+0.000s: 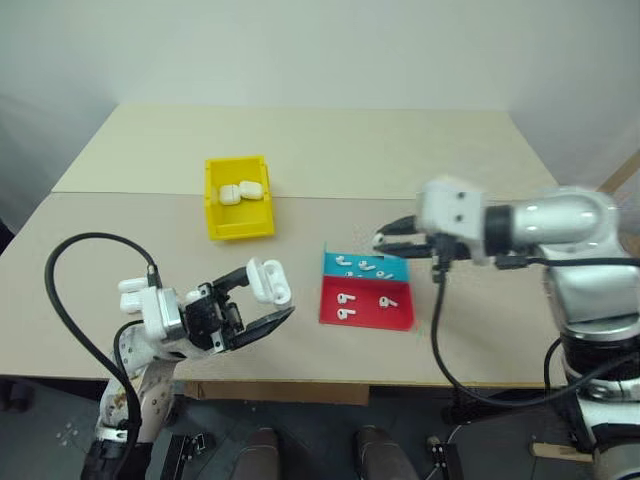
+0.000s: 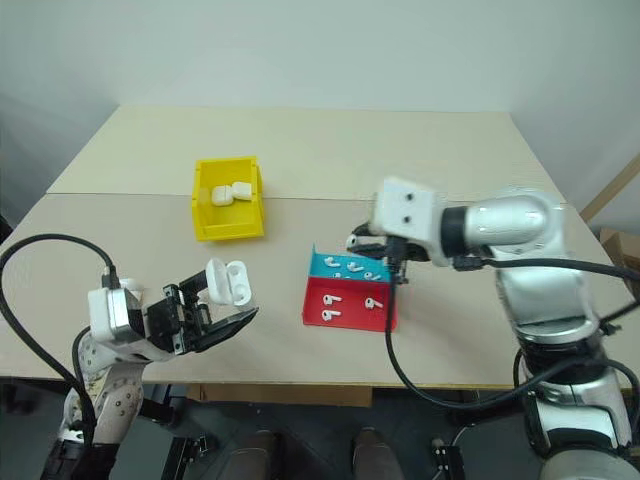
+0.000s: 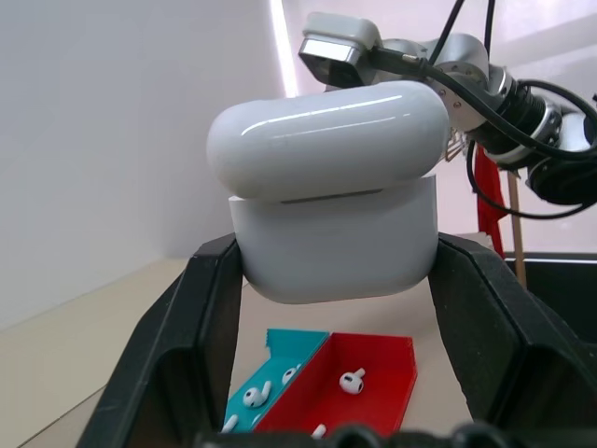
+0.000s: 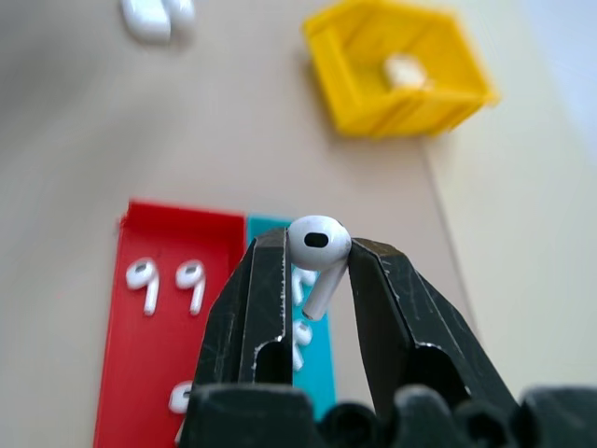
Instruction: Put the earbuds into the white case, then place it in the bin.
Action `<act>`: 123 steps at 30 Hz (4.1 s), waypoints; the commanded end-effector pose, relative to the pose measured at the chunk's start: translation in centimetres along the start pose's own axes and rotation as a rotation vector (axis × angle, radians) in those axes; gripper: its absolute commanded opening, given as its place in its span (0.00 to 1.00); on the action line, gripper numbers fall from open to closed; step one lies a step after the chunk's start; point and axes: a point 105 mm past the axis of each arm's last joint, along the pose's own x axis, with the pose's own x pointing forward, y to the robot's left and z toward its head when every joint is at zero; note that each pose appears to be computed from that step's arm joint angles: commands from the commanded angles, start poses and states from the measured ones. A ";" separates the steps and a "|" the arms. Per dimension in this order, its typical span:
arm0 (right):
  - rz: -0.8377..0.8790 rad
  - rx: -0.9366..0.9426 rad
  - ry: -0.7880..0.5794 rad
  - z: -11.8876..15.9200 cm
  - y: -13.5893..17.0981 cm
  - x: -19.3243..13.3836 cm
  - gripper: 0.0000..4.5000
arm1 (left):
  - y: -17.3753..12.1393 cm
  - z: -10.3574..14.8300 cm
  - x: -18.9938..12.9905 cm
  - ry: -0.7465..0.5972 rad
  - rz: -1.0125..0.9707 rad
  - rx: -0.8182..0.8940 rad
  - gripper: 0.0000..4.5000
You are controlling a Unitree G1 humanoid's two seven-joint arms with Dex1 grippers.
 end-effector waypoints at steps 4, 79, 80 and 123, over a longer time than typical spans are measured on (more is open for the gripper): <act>-0.137 -0.114 -0.365 5.1 -0.7 -2.9 0.23 | -0.4 1.7 3.7 -0.110 -0.153 -0.074 0.61; 0.105 -0.079 -0.672 5.4 2.0 1.9 0.23 | 1.1 0.9 7.9 -0.101 -0.343 0.026 0.61; 0.106 -0.079 -0.668 5.3 2.0 1.9 0.23 | 1.1 0.9 7.8 -0.098 -0.346 0.029 0.61; 0.149 -0.101 -0.727 5.4 2.3 1.4 0.23 | 0.8 0.3 6.7 -0.071 -0.449 -0.014 0.61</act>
